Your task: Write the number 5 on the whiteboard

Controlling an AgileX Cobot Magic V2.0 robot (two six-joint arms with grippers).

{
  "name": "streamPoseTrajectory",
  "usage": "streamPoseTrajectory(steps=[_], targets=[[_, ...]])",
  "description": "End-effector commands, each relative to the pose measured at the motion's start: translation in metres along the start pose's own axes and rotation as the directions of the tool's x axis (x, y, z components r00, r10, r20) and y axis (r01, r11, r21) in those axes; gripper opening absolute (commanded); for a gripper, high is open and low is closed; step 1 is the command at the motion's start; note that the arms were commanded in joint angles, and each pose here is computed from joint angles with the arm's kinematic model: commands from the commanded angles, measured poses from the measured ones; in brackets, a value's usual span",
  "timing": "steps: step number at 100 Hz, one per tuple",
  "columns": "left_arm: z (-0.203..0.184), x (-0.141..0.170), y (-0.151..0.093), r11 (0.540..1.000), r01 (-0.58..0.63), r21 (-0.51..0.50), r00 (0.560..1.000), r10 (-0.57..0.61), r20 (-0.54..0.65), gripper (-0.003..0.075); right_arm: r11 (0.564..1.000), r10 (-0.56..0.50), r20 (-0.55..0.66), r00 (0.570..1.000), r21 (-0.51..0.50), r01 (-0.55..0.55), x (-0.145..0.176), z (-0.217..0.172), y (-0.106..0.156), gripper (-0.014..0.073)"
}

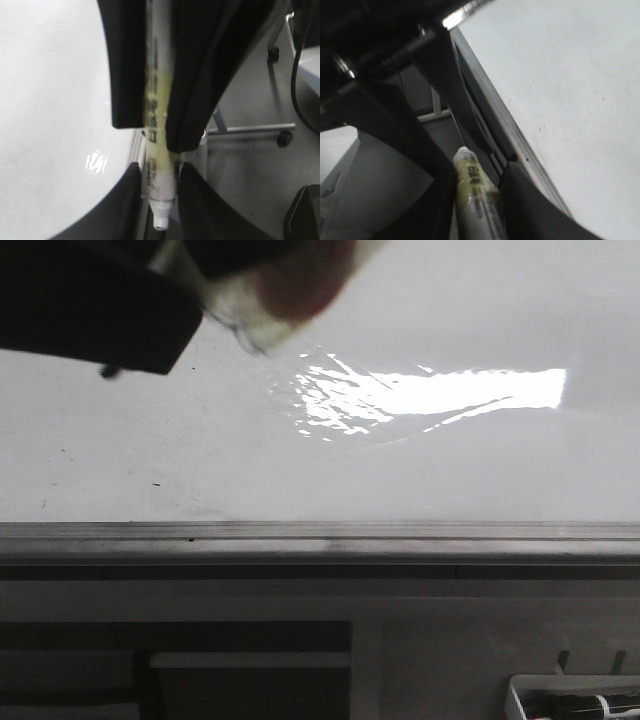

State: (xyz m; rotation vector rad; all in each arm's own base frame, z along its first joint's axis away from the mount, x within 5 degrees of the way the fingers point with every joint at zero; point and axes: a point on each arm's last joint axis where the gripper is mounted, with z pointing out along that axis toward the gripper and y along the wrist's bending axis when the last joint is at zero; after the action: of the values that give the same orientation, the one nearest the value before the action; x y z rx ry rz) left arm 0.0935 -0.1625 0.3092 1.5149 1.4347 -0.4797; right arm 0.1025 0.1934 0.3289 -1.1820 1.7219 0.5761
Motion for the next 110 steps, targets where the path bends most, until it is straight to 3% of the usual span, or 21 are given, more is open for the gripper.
streamPoseTrajectory(steps=[1,14,23,34,41,52,57,70,91,110], targets=[[-0.007,-0.017,0.011,0.993,0.083,-0.090,0.992,-0.073,0.101,0.0357,1.000,-0.021,0.054,0.998,0.017,0.020,-0.011,-0.005,-0.003,-0.0064],[-0.010,-0.019,0.016,0.986,0.099,-0.137,0.988,-0.082,0.130,0.0482,1.000,-0.019,0.015,1.000,0.016,0.019,-0.008,-0.005,-0.003,-0.0064],[-0.022,-0.020,0.022,0.970,0.142,-0.199,0.979,-0.107,0.174,0.0482,0.999,-0.007,-0.028,1.000,0.039,0.008,-0.003,-0.005,-0.009,-0.0062],[-0.051,-0.022,0.033,0.899,0.325,-0.294,0.924,-0.236,0.301,0.0468,0.996,0.026,-0.069,0.997,0.091,-0.020,0.002,-0.006,-0.022,-0.0060],[-0.070,-0.021,0.037,0.840,0.432,-0.329,0.875,-0.302,0.377,0.0421,0.990,0.039,-0.064,0.997,0.139,-0.029,0.003,-0.007,-0.033,-0.0059],[-0.095,-0.015,0.038,0.748,0.556,-0.362,0.804,-0.375,0.461,0.0281,0.978,0.054,-0.033,0.998,0.203,-0.046,-0.001,-0.011,-0.048,-0.0059],[-0.104,-0.013,0.036,0.721,0.582,-0.376,0.787,-0.384,0.483,0.0202,0.972,0.064,-0.021,0.998,0.229,-0.057,-0.005,-0.014,-0.054,-0.0059],[-0.115,0.000,0.028,0.679,0.593,-0.433,0.790,-0.387,0.476,-0.0022,0.963,0.071,-0.002,0.997,0.259,-0.068,-0.019,-0.015,-0.064,-0.0059],[-0.113,0.020,0.021,0.604,0.663,-0.443,0.743,-0.456,0.490,-0.0020,0.963,0.043,-0.028,0.999,0.266,-0.034,-0.026,0.005,-0.071,-0.0059],[-0.108,0.026,0.019,0.596,0.681,-0.426,0.728,-0.488,0.481,-0.0020,0.962,0.021,-0.008,1.000,0.272,-0.018,-0.027,0.015,-0.075,-0.0059]])
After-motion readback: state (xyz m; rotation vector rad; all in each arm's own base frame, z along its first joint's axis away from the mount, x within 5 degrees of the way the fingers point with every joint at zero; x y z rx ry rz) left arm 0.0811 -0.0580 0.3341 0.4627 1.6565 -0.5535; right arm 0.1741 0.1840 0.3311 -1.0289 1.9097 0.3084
